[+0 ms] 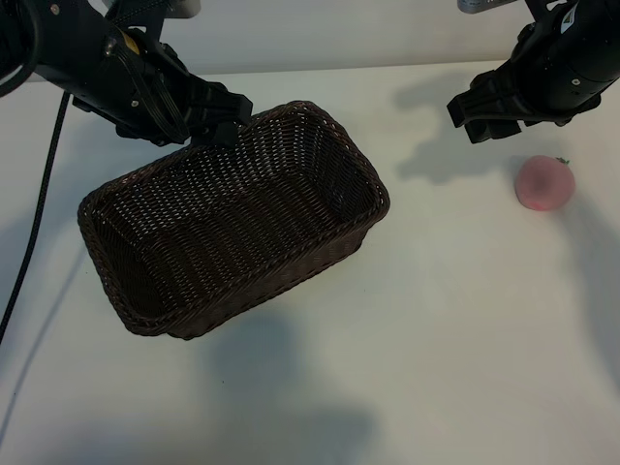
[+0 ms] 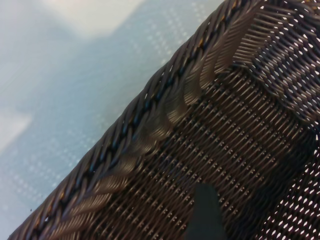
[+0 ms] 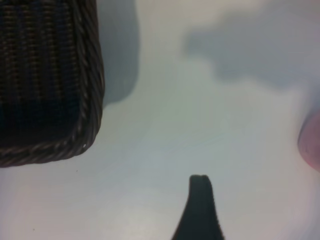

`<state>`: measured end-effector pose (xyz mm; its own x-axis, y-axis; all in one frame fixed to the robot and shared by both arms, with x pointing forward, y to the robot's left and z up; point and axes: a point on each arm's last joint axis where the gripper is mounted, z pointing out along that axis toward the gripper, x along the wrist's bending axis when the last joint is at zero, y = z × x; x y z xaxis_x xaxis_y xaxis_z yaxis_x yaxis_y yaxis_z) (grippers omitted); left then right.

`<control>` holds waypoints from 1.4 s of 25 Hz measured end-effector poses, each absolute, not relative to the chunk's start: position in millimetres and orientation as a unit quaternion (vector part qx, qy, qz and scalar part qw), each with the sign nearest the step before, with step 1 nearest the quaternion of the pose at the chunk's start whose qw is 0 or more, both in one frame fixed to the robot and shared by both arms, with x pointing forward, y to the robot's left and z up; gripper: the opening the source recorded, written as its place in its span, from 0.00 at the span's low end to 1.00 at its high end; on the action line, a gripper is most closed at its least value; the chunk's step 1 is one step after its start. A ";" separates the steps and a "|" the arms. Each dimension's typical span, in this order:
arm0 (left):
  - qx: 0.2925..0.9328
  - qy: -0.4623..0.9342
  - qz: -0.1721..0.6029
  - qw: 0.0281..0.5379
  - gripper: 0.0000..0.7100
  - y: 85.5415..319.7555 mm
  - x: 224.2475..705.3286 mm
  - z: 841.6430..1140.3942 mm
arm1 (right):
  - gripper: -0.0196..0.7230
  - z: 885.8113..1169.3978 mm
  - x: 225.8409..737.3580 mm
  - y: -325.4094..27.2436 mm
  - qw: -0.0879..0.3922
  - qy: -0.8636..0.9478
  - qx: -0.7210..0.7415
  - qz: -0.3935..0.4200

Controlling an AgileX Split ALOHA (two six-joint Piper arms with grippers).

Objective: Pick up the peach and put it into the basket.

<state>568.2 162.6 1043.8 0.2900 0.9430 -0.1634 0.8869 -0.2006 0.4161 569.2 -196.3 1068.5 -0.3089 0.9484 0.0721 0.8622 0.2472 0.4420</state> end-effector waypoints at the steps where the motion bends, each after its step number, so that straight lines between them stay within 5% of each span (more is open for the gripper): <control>1: 0.772 0.592 0.064 0.221 0.78 162.6 568.2 1043.8 | 0.78 1068.5 569.2 -196.3 0.105 0.783 0.578 0.205; 28: 0.772 0.593 0.062 0.221 0.78 162.4 568.2 1043.9 | 0.78 1069.5 571.1 -195.9 0.113 0.780 0.577 0.214; 35: 0.747 0.637 0.069 0.180 0.78 176.7 555.6 1052.1 | 0.78 1069.6 571.3 -195.9 0.114 0.780 0.577 0.215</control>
<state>555.6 176.7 1052.1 0.1795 0.9756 -0.1268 0.9261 -0.1240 0.3564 571.3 -195.9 1069.6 -0.3082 0.9487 0.0706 0.8512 0.2419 0.4657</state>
